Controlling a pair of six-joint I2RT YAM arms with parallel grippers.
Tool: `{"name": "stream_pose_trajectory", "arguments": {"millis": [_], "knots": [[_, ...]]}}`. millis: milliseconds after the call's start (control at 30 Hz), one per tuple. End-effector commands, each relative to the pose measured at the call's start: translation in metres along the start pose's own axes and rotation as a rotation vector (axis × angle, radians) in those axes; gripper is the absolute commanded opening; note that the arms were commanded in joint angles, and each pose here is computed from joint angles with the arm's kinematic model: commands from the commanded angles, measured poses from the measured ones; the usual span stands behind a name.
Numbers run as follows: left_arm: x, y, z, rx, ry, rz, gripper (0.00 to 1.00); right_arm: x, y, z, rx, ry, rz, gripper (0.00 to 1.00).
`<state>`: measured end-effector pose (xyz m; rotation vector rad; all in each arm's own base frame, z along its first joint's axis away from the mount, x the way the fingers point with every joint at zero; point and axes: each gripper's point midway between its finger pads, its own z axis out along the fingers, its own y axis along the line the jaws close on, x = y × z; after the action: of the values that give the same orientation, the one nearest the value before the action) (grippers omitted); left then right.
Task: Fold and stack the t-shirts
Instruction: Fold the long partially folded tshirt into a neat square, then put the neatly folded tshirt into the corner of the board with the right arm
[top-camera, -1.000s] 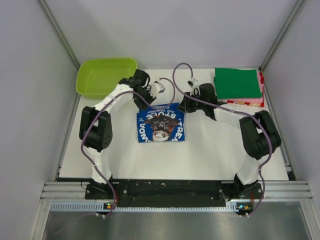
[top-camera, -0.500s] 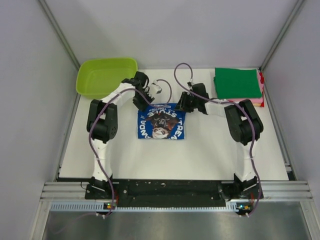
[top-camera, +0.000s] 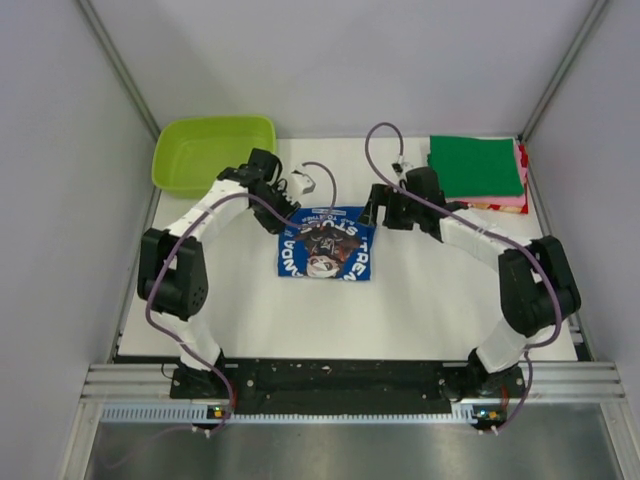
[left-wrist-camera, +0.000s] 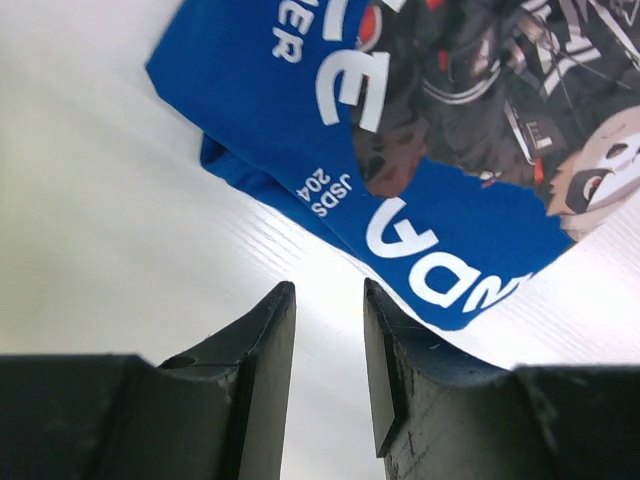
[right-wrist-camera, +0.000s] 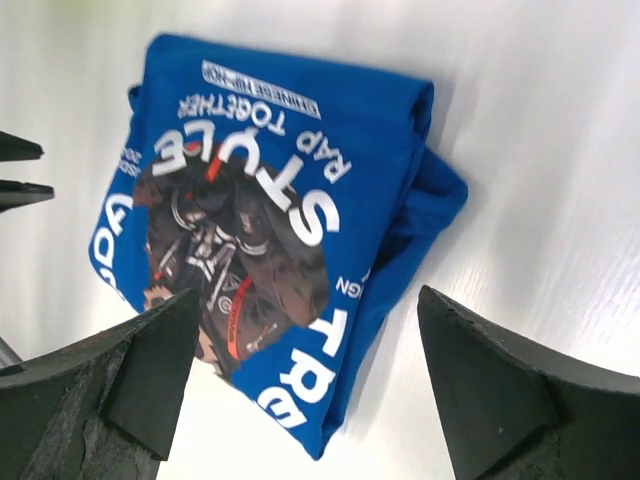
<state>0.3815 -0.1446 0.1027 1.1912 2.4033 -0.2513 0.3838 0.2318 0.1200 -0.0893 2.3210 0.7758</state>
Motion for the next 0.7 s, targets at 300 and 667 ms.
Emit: {"name": "stream_pose_trajectory", "arguments": {"millis": [300, 667], "knots": [[0.044, -0.026, 0.045, 0.124, 0.085, -0.040, 0.35, 0.052, 0.012, 0.051, -0.239, 0.148, 0.207, 0.62], [0.045, -0.004, 0.034, 0.069, 0.085, -0.042, 0.33, 0.023, 0.023, 0.061, -0.329, 0.112, 0.204, 0.00]]}}
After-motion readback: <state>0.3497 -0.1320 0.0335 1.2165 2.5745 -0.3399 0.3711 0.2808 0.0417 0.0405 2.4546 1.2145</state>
